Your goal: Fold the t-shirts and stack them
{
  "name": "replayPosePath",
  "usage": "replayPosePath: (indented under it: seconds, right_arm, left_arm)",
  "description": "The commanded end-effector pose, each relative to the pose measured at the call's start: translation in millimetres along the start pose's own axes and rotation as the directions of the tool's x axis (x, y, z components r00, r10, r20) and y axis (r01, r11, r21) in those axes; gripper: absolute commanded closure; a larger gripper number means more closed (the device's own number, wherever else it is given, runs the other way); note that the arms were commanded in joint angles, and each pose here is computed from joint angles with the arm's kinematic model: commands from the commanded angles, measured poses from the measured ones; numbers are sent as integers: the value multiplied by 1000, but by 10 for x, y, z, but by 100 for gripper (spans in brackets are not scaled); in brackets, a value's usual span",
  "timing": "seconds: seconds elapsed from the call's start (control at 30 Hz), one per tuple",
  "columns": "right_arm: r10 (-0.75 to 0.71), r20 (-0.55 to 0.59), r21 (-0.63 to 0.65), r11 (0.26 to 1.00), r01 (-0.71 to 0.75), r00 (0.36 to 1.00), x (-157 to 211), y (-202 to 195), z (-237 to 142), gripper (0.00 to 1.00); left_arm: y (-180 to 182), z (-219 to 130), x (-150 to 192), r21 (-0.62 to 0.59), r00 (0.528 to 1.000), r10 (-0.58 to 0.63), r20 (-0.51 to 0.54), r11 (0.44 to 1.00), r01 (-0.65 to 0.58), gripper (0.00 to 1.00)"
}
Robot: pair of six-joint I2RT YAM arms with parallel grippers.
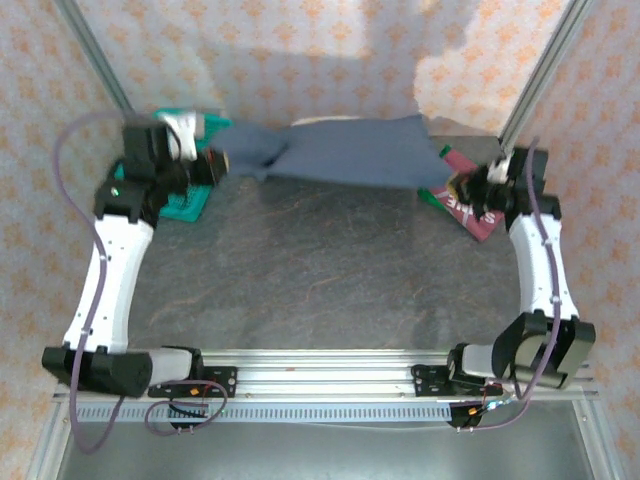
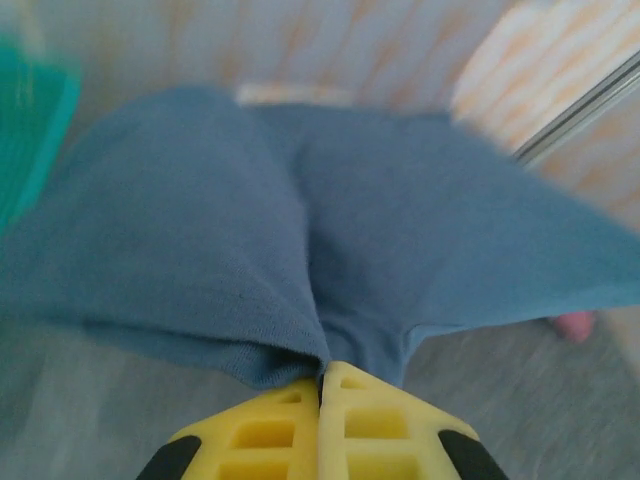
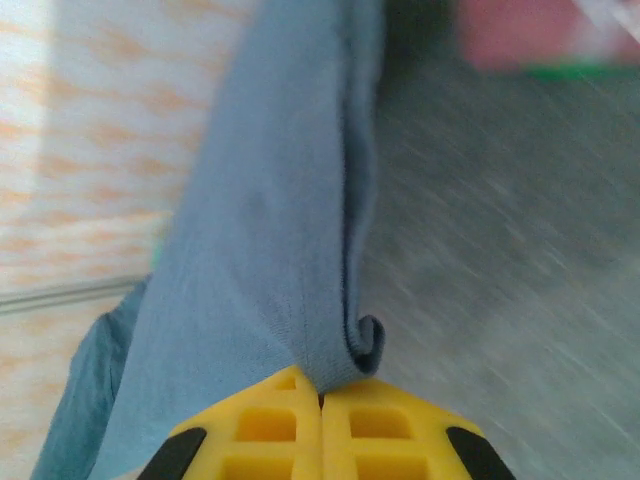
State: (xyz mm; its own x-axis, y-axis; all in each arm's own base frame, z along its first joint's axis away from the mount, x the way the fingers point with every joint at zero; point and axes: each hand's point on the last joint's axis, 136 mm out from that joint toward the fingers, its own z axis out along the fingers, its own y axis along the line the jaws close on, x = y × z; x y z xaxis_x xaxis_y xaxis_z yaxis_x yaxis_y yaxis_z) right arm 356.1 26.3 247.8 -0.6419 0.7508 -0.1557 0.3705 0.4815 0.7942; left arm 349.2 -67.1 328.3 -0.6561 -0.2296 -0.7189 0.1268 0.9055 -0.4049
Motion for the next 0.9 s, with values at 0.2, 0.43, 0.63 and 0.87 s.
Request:
replayPosePath:
  seconds: [0.2,0.43,0.63,0.87]
  right_arm:
    - [129,-17,375,920,-113,992,1079,-1734,-105,70]
    - [75,44,407,909,-87,996,1053,-1729,-301,37]
    - [74,41,388,918,-84,996,983,-1674,-236,35]
    - [100,-28,390,917,-82,995,1032,-1802,-32,35]
  left_arm:
    - [882,91,2025,-358,925,-276,-262,918,173,26]
    - [1043,-204,1780,-552,880,-447,-163,780,294,0]
    - [1085,158,1751,-497,871,-479,-115,787,367,3]
    - [991,750,1618,-381,870,-444,-212,858,345,18]
